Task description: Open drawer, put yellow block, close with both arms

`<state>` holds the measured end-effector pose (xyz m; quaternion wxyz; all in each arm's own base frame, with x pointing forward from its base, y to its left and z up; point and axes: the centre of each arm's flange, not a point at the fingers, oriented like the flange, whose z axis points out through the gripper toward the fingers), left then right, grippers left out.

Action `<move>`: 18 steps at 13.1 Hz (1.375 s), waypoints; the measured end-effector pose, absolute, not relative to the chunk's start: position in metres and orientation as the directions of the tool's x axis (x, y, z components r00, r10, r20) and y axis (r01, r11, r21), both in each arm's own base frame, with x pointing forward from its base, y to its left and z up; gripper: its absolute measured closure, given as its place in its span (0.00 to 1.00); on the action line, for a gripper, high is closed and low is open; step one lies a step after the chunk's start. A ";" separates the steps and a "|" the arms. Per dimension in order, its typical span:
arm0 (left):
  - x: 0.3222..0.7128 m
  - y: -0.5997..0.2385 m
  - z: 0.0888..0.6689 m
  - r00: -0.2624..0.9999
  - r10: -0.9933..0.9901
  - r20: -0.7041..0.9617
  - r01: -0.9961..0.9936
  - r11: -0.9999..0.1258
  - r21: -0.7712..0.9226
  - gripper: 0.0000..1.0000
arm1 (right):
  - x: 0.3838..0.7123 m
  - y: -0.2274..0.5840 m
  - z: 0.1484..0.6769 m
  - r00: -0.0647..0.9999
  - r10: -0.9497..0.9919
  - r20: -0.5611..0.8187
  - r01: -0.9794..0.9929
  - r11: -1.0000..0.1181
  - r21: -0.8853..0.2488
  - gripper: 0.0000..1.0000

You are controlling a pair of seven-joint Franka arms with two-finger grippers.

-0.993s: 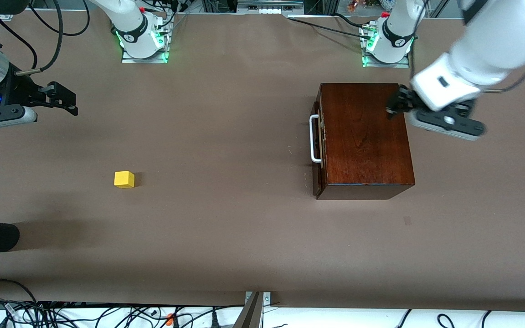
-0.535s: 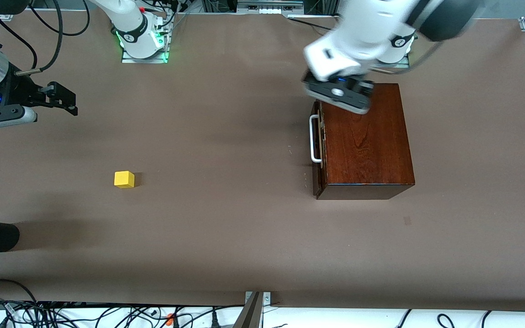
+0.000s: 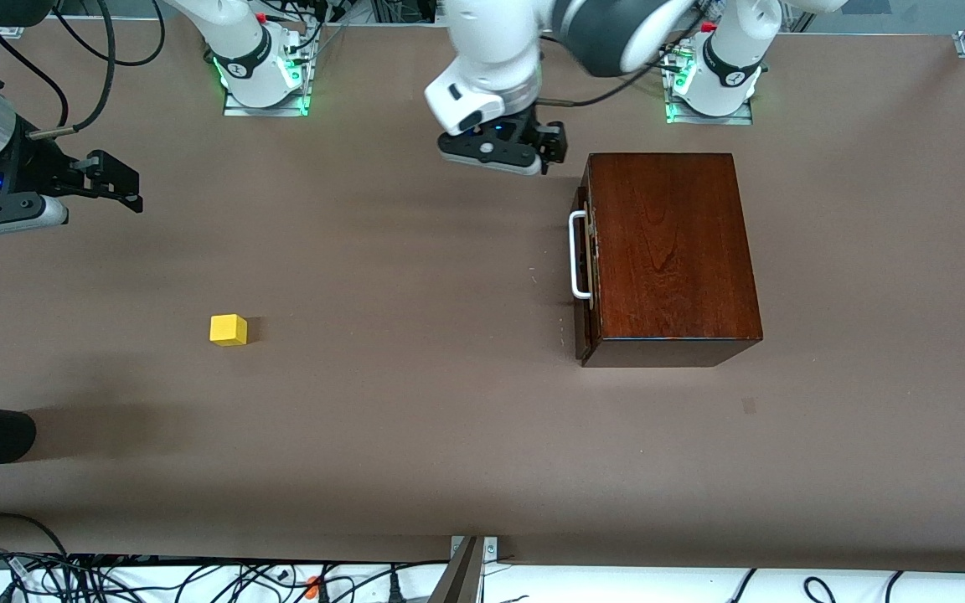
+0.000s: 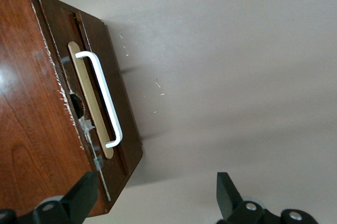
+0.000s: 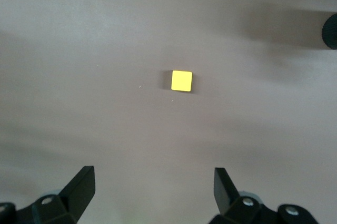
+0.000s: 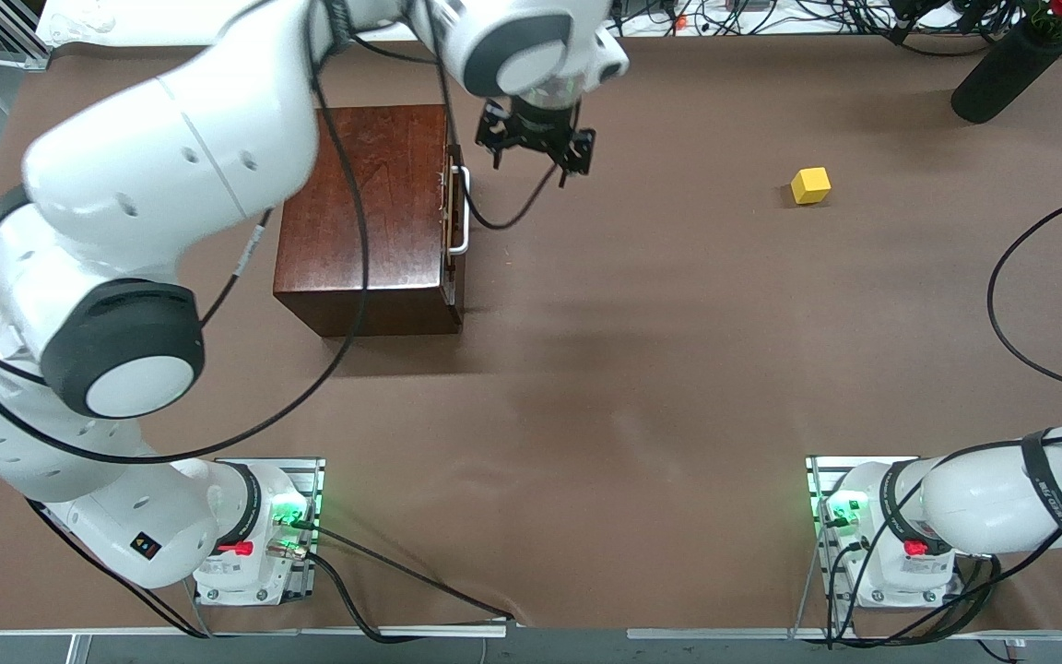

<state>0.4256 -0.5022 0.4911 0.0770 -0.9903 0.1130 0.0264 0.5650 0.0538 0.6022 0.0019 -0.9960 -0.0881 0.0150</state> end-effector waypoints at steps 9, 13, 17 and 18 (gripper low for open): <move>0.462 -0.493 0.389 0.995 -0.020 -0.098 -0.048 -0.954 -0.295 0.00 | 0.569 0.054 0.595 0.983 0.180 -0.038 0.179 -0.984 -0.005 0.00; 0.479 -0.477 0.364 0.997 -0.004 -0.079 -0.027 -0.958 -0.286 0.00 | 0.576 0.053 0.586 0.981 0.191 -0.037 0.191 -0.982 -0.001 0.00; 0.474 -0.472 0.332 0.996 -0.082 -0.038 -0.090 -0.940 -0.328 0.00 | 0.590 0.046 0.562 0.982 0.179 -0.064 0.181 -0.983 0.020 0.00; 0.475 -0.469 0.327 0.995 -0.089 -0.041 -0.098 -0.938 -0.332 0.00 | 0.593 0.041 0.557 0.983 0.170 -0.066 0.172 -0.985 0.022 0.00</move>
